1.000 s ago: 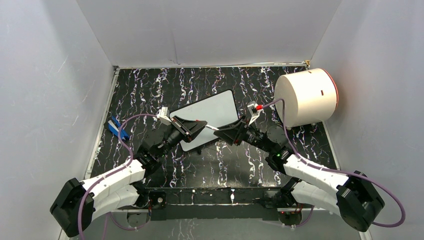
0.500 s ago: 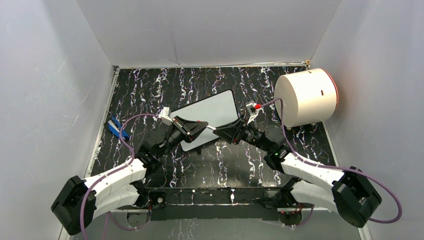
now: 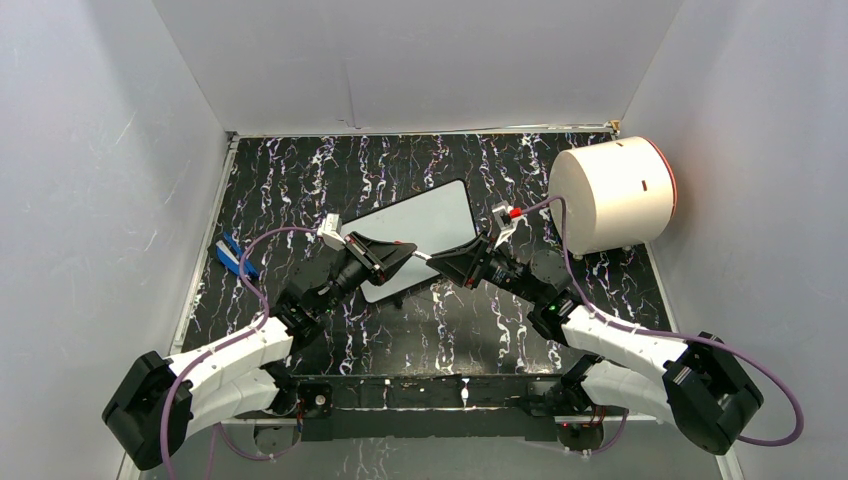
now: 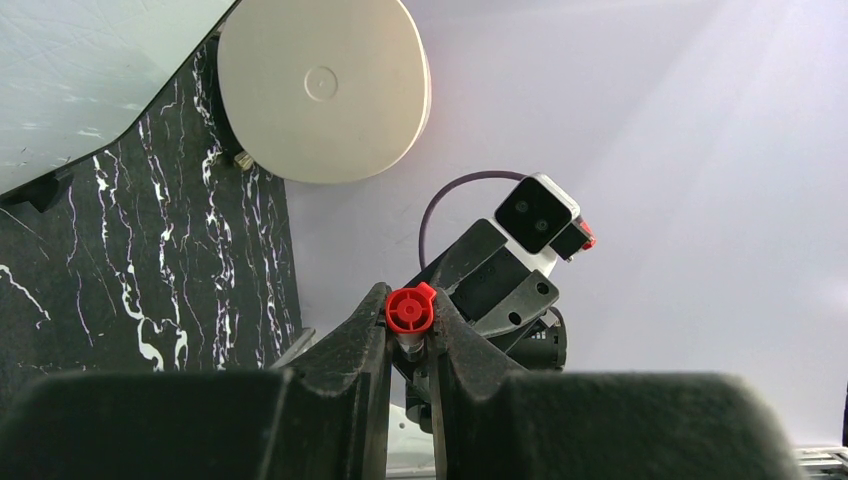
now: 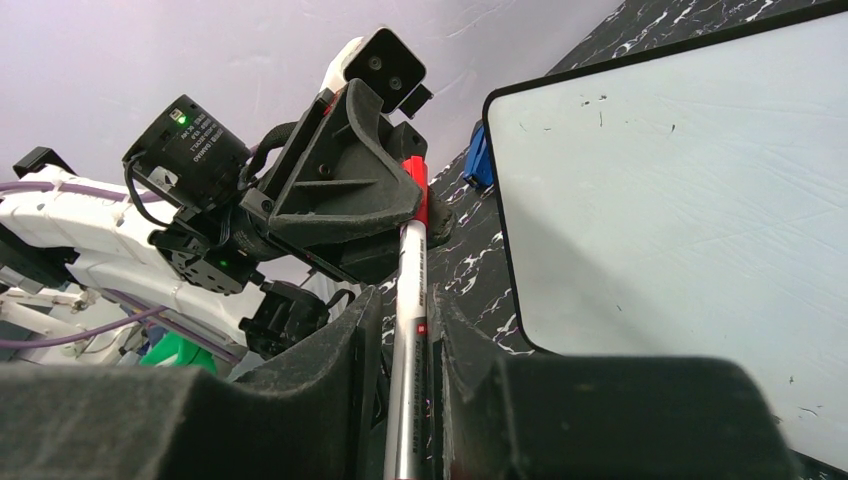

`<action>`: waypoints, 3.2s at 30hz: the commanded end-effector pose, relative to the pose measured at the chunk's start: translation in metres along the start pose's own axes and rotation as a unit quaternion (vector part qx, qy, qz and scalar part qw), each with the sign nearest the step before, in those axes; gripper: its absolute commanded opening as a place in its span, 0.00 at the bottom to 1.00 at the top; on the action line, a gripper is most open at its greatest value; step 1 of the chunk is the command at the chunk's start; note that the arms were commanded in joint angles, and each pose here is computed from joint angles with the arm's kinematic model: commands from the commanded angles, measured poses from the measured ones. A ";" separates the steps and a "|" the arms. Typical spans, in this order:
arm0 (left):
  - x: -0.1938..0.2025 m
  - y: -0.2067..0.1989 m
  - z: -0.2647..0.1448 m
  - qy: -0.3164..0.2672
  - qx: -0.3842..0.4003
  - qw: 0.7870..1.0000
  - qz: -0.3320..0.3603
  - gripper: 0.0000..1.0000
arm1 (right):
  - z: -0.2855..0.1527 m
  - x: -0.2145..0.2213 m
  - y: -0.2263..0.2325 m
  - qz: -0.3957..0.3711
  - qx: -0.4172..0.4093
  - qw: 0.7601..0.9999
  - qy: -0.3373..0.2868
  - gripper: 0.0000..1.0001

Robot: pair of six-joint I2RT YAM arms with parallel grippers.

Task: Write a sentence on the whiteboard
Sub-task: Open the whiteboard marker at the center of the board, then place the pen cap at the center of the board.

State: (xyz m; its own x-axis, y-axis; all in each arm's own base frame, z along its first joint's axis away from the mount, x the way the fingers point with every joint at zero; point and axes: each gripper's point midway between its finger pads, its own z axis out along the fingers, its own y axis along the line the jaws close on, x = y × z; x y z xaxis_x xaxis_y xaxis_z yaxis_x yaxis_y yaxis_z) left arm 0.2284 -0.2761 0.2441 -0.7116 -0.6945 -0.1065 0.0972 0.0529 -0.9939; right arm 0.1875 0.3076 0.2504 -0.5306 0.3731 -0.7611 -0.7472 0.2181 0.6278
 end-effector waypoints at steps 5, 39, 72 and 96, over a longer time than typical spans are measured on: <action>-0.004 -0.024 0.002 -0.004 0.036 0.999 0.008 0.00 | 0.007 -0.024 0.025 -0.024 -0.049 0.998 -0.031 0.24; -0.052 -0.023 -0.024 -0.149 0.053 0.986 0.051 0.00 | -0.023 0.011 0.031 -0.007 -0.088 0.996 0.003 0.00; -0.186 -0.003 -0.073 -0.046 -0.424 0.815 0.392 0.00 | -0.040 -0.001 -0.010 -0.126 0.058 0.990 0.012 0.00; -0.241 0.201 -0.101 0.107 -0.614 0.744 0.242 0.00 | -0.043 0.001 -0.032 -0.196 0.101 0.974 0.045 0.00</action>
State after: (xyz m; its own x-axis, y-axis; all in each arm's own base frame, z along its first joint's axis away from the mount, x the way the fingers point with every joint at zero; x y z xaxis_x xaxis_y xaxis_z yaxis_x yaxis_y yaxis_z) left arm 0.3562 -0.0267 0.0830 -0.8761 -0.2921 -0.3837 -0.2680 0.9564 -0.1162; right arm 0.1880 0.2595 0.1922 -0.3420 0.1093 -0.9333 -0.7835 0.5152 0.3475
